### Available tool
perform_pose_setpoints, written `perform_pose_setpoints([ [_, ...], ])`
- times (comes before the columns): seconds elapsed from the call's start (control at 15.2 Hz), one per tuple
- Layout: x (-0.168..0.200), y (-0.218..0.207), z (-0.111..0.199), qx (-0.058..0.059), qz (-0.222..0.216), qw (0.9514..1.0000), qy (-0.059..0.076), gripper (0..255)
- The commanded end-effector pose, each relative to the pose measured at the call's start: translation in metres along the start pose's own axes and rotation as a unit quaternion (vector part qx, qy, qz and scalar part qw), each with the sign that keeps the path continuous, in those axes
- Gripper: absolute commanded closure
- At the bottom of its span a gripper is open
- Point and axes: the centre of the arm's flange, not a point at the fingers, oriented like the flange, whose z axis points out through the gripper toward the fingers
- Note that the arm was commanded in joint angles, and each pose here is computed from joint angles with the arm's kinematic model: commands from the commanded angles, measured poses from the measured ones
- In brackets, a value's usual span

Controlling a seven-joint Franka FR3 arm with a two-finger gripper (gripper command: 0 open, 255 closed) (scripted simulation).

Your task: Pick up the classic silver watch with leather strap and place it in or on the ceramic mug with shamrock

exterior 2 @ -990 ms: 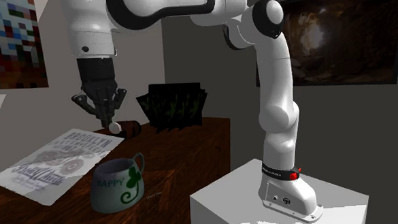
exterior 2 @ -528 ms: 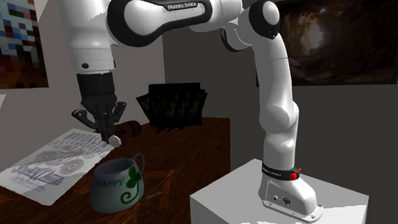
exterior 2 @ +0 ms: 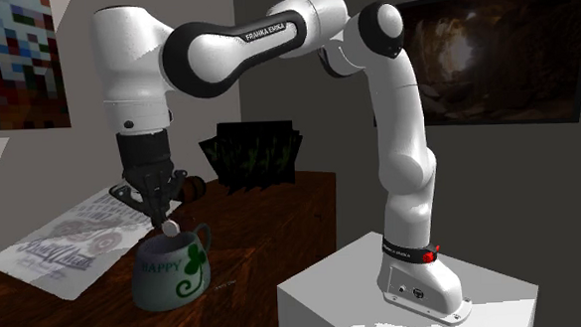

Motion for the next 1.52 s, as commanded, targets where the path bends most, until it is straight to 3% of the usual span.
perform_pose_setpoints([
  [0.0,0.0,0.0,0.005,0.0,0.0,1.0,0.0,255],
  [0.4,0.0,0.0,0.005,0.0,0.0,1.0,0.0,255],
  [0.46,0.0,0.0,0.005,0.0,0.0,1.0,0.0,0],
  [0.79,0.0,0.0,0.005,0.0,0.0,1.0,0.0,0],
  [1.06,0.0,0.0,-0.045,0.0,0.0,1.0,0.0,0],
  [1.45,0.0,0.0,-0.045,0.0,0.0,1.0,0.0,0],
])
